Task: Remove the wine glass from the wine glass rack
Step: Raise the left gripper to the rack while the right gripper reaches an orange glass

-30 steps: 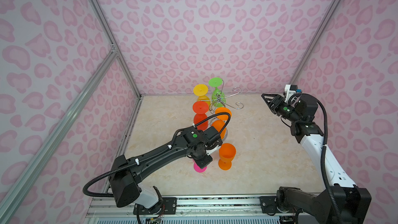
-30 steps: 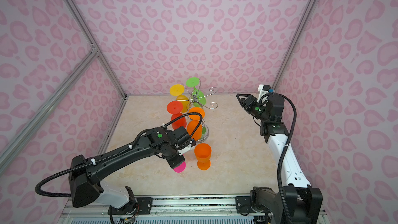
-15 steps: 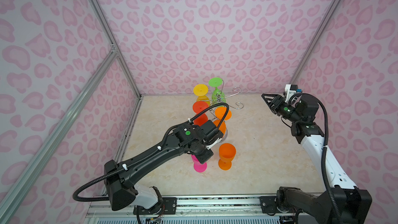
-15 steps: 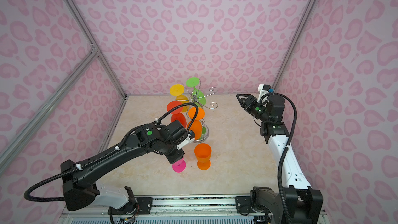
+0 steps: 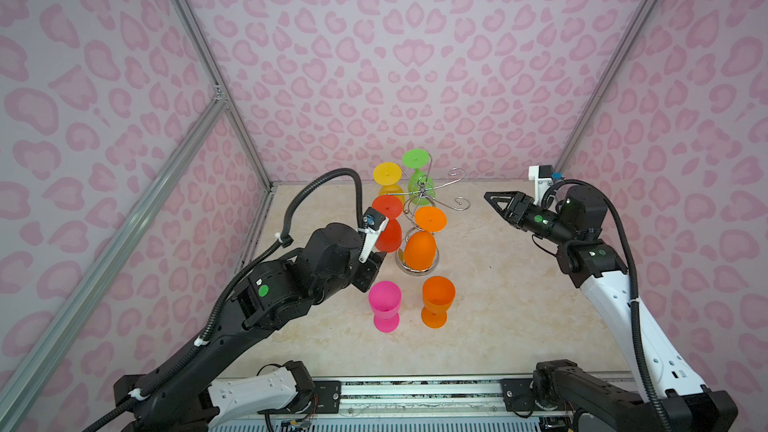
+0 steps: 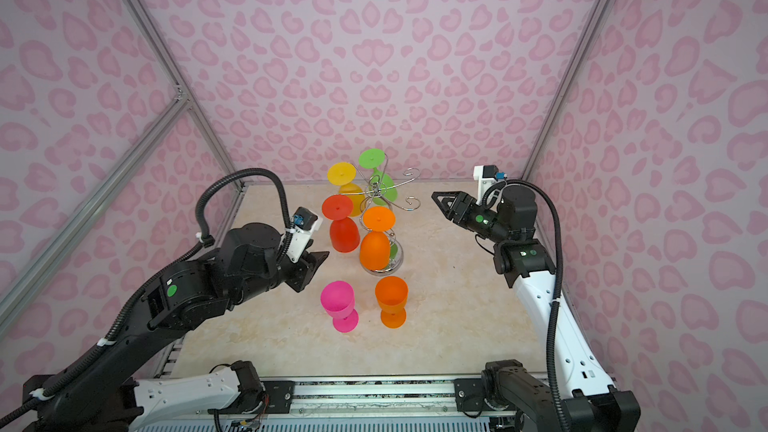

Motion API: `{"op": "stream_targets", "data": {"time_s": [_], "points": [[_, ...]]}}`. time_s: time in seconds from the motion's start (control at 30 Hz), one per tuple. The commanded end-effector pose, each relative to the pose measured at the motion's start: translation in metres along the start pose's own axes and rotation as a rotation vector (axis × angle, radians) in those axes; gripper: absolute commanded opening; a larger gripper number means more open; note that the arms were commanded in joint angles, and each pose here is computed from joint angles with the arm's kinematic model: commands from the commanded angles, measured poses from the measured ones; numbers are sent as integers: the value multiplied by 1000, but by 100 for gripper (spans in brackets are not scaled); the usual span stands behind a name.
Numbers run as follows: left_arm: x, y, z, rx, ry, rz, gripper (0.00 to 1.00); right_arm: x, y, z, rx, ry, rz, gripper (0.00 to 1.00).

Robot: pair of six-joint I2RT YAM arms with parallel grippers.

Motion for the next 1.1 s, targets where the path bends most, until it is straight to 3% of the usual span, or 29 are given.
{"op": "stream_targets", "data": {"time_s": [0.0,0.07,0.43,0.77,1.07], "points": [[9,17,-33,143,-255,-35,52,-1,0,18,13,66,29,53],[13,26,-38,185,-307,-42,53,-4,4,27,14,86,20,53],[-21,38,-40,238,-298,-29,53,-32,23,59,-3,167,-65,52],[-33,38,-40,243,-283,5,53,-54,25,66,-27,192,-105,51],[-41,36,-39,241,-271,25,54,-66,22,66,-53,198,-118,44]]}}
Point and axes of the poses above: each gripper's point midway between its finger pads, its own x axis back along the fingers, its own y axis along the line the jaws close on, z = x × y, the point moved 7 cm from there along x, back along the fingers, and after that the axes turned 11 degrees about -x, right-handed, at the moved point
